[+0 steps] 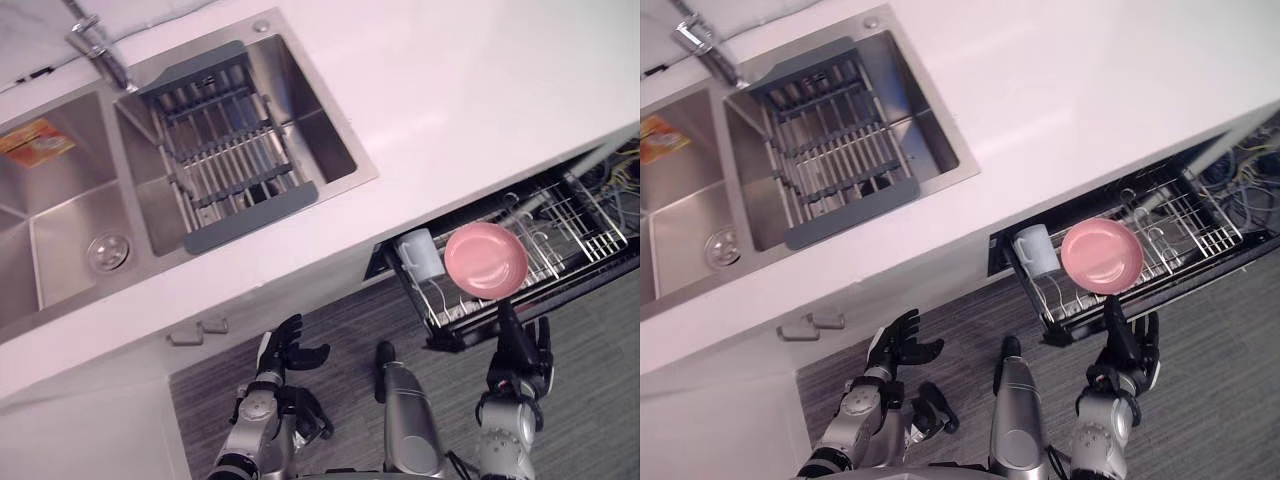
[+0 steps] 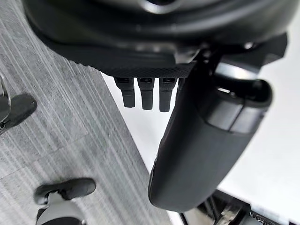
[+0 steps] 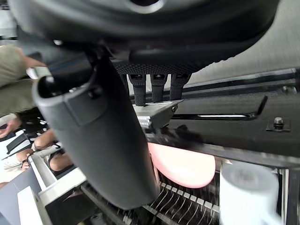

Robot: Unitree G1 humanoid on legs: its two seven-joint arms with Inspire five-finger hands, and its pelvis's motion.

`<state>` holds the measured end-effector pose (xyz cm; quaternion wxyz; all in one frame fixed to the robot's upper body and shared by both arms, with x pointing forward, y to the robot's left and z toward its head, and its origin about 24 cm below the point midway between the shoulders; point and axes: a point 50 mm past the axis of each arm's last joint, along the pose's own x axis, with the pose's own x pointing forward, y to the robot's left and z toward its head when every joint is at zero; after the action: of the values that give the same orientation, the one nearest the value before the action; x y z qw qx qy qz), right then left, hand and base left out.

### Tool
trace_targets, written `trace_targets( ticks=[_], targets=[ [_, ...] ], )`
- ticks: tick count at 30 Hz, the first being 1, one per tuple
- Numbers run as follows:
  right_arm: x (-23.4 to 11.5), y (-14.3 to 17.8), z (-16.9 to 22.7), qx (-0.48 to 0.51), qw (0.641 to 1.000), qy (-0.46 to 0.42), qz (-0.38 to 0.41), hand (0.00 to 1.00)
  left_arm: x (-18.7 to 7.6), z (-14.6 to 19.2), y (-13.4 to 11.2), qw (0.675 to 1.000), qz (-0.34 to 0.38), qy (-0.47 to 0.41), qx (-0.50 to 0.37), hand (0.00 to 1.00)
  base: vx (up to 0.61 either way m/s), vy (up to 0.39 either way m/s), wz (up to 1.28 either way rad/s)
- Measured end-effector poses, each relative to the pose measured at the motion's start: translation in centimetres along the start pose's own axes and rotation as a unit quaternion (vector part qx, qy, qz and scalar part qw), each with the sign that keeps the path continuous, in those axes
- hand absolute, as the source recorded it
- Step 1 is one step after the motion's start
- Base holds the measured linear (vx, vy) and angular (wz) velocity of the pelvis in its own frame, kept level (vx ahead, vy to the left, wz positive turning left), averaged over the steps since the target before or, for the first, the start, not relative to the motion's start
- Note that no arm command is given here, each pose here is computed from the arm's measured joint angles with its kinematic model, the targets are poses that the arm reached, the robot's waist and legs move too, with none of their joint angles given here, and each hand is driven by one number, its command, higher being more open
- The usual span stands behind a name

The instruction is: Walk over to the sink, pick up the cup, carry it to the dishwasher, place the cup inside the dishwasher, then close the dishwasher door

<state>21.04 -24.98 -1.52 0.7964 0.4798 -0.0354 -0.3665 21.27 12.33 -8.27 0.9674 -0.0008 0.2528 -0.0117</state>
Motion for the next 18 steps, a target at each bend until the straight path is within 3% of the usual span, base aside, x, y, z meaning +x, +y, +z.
trace_targets(
  ticks=[7,10,15,18],
  targets=[
    [0.6,6.2,-2.6,0.044,0.990,0.053,0.122,0.90,-0.3,-0.6,-0.1,1.000,-0.011,0.008,0.006,0.90,0.01,-0.043,0.25],
    [1.5,7.8,-3.1,-0.015,0.979,0.070,0.192,0.90,-0.3,-0.6,-0.3,0.999,-0.026,0.007,0.020,0.90,-0.01,-0.034,0.34],
    [3.0,5.2,-4.3,-0.205,0.948,0.133,0.203,0.90,-0.2,-1.0,0.6,0.998,-0.029,0.019,0.049,0.90,-0.03,-0.027,0.26],
    [3.4,2.5,-5.1,-0.282,0.929,0.173,0.165,0.90,-0.6,-2.6,1.8,0.997,-0.018,0.052,0.061,0.90,0.01,-0.059,0.31]
  ],
)
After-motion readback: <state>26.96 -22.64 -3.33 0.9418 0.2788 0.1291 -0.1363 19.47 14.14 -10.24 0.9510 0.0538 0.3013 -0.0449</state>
